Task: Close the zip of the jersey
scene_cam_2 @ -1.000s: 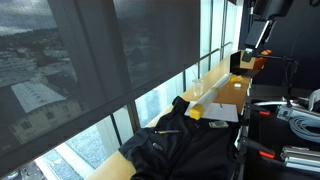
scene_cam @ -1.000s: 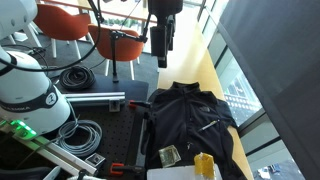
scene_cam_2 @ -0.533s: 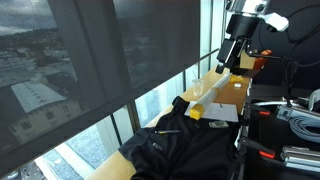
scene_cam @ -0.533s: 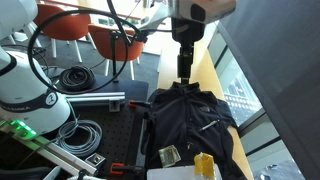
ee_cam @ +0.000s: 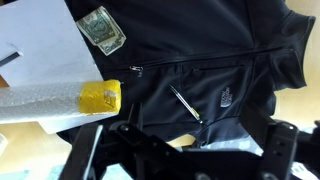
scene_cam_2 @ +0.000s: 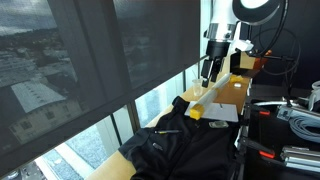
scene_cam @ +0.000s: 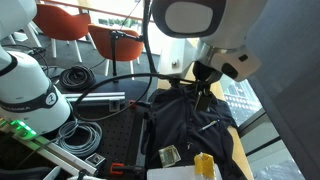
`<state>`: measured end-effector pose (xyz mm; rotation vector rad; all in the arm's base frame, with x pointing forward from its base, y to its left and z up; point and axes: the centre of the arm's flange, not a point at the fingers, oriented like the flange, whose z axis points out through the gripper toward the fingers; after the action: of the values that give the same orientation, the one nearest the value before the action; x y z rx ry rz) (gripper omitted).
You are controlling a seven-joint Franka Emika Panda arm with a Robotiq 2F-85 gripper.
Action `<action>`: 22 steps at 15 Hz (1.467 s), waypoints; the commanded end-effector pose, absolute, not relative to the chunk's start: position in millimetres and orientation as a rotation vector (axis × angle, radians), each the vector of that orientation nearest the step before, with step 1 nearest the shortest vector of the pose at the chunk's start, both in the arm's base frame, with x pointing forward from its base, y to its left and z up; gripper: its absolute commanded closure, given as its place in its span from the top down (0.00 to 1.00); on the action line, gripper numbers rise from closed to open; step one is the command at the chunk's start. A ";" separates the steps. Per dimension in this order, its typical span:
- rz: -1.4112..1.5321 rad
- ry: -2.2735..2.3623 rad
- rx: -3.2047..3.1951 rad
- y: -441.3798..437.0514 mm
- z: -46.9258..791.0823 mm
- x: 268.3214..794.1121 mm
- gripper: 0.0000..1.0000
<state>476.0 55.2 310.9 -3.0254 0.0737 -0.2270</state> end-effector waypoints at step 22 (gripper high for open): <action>-0.117 -0.269 -3.079 39.4 112.0 555.3 1.00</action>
<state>535.8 51.7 129.0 -3.0736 -0.2647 -0.0845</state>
